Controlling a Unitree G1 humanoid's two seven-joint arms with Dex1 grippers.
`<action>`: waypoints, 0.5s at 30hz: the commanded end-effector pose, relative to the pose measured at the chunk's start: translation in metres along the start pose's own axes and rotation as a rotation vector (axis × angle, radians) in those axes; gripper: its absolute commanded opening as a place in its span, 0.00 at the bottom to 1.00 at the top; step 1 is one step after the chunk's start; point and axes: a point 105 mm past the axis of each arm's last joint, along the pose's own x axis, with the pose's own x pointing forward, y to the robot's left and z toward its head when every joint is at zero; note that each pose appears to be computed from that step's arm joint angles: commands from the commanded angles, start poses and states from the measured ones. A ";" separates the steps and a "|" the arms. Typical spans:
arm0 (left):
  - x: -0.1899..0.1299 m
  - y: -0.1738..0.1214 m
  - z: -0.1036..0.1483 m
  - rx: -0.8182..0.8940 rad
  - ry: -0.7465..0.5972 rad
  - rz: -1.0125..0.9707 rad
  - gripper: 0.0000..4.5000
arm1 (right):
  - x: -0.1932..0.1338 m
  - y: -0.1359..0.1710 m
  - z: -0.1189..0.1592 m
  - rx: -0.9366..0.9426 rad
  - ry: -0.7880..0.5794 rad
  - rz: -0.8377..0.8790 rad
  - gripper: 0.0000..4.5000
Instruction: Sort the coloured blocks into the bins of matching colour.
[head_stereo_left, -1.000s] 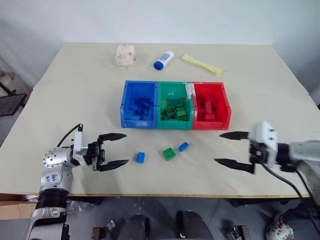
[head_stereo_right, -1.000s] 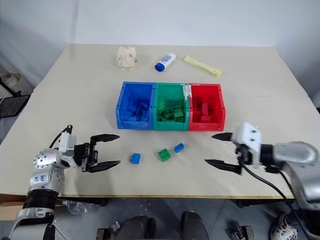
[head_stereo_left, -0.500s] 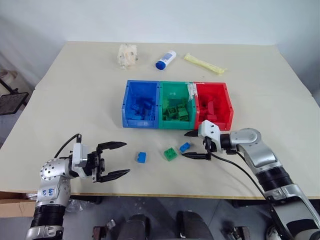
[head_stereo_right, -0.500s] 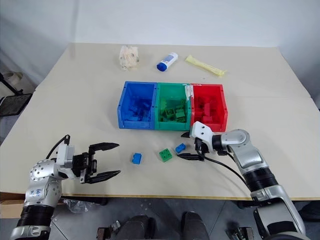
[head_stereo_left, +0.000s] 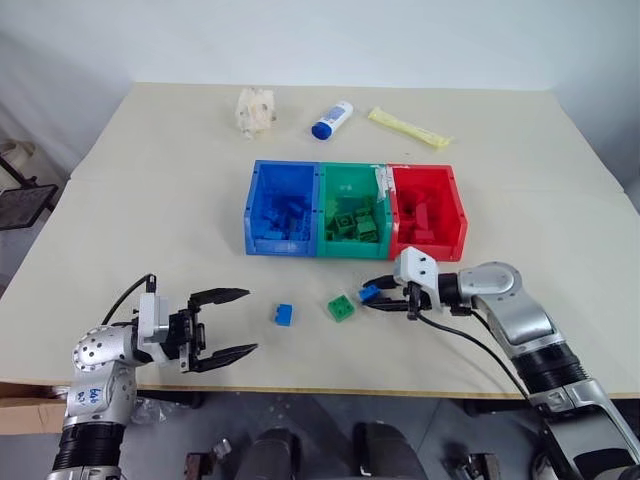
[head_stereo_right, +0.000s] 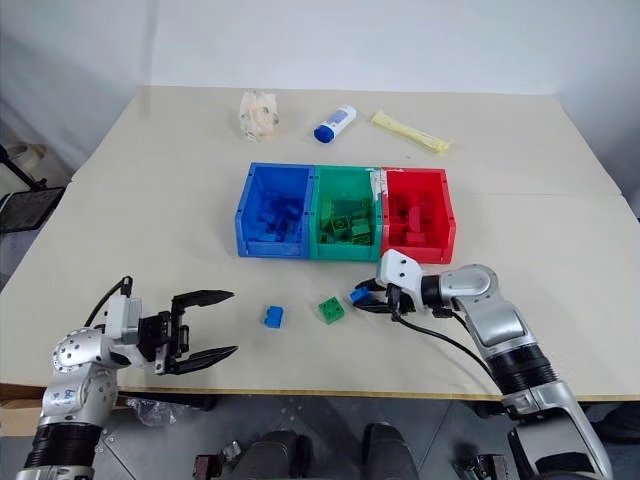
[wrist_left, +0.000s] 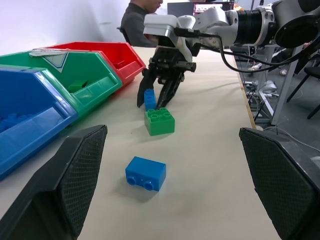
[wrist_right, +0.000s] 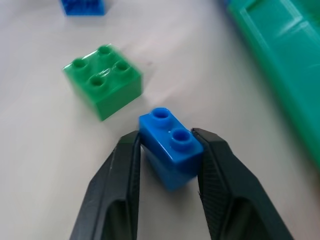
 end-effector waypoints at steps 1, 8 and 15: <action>-0.002 0.003 0.007 0.028 -0.008 -0.007 1.00 | -0.007 -0.013 0.033 -0.045 -0.099 -0.089 0.26; 0.000 0.003 0.007 0.030 -0.015 -0.018 1.00 | 0.000 -0.027 0.066 -0.084 -0.186 -0.173 0.26; -0.002 0.002 0.008 0.031 -0.012 -0.010 1.00 | -0.010 -0.018 0.056 -0.089 -0.121 -0.114 0.26</action>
